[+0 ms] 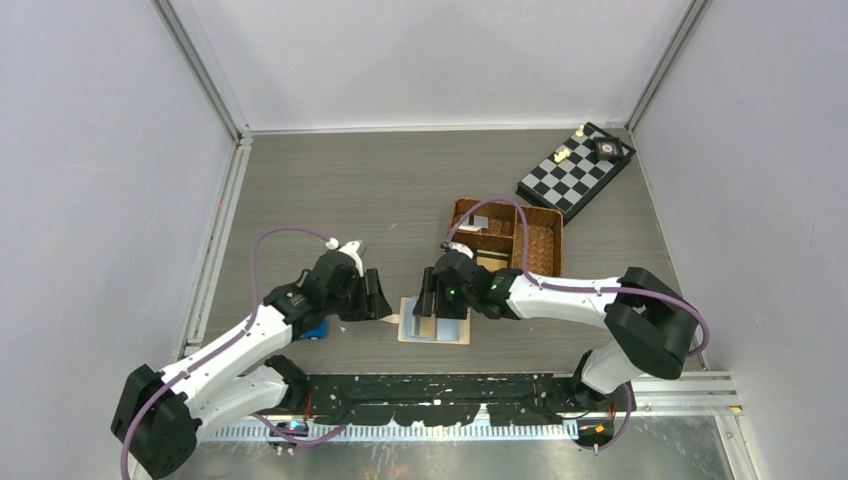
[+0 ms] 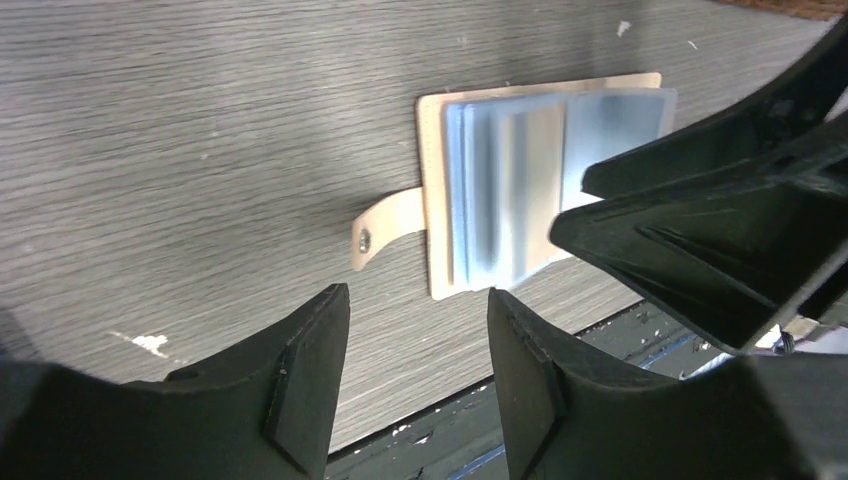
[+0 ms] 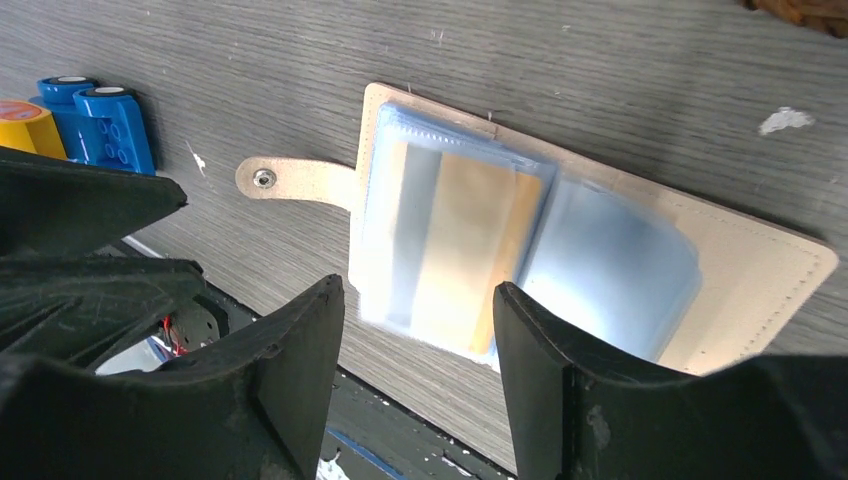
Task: Put the credit cards into the card holder
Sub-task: Turn over the card slot in the card holder, then pick up the credit card from the storage box.
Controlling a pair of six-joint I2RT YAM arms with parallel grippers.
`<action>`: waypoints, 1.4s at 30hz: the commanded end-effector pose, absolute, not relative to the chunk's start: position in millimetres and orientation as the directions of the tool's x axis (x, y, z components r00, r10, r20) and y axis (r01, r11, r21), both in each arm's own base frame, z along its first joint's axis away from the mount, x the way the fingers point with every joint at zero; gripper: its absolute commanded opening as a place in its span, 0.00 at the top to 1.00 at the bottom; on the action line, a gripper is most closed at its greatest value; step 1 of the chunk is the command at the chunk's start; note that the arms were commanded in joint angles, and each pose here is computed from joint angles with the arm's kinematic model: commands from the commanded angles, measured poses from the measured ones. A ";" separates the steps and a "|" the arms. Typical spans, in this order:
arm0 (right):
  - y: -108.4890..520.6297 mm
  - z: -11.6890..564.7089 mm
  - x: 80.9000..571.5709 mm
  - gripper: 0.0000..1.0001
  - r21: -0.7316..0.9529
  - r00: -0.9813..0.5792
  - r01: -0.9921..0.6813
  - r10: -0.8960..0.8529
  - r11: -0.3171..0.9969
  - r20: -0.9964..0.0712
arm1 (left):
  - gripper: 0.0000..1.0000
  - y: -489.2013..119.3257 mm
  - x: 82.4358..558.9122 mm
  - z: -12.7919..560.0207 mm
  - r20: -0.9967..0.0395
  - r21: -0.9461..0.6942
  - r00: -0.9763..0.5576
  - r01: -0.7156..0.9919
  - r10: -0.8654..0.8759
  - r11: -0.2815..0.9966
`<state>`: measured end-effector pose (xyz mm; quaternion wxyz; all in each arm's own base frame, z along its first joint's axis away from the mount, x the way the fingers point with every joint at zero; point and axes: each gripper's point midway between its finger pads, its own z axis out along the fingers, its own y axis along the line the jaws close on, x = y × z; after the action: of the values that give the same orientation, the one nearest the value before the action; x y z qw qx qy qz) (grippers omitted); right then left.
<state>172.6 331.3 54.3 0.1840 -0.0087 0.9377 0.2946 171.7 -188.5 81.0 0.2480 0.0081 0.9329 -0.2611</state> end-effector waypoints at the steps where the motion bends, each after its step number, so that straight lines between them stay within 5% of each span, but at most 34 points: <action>1: 338.8 95.9 189.4 0.37 0.578 -0.883 -0.172 0.135 0.798 -0.449 | 0.44 -174.9 174.6 85.8 -0.483 -0.453 -0.869 0.142 -0.109 0.880; 10: 283.8 146.9 223.3 0.28 0.273 -0.747 -0.312 -0.057 0.910 -0.663 | 0.33 -174.3 179.9 124.3 -0.490 -0.465 -0.870 0.205 -0.057 0.861; 16: 238.5 176.5 271.0 0.24 0.066 -0.681 -0.346 -0.202 0.936 -0.704 | 0.23 -168.7 193.0 161.8 -0.520 -0.433 -0.854 0.297 0.033 0.851; 28: 211.3 147.5 350.6 0.26 -0.108 -0.626 -0.547 -0.492 0.830 -0.605 | 0.18 -141.6 233.1 172.6 -0.617 -0.259 -0.778 0.348 0.123 0.901; 42: 236.3 105.3 368.5 0.28 0.027 -0.633 -0.680 -0.568 0.732 -0.526 | 0.16 -141.2 233.2 164.7 -0.599 -0.269 -0.791 0.348 0.127 0.898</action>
<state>368.4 218.0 97.0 0.2491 -0.3203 0.9109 0.0747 229.2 -141.3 165.9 0.2923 0.1213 0.9302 -0.1857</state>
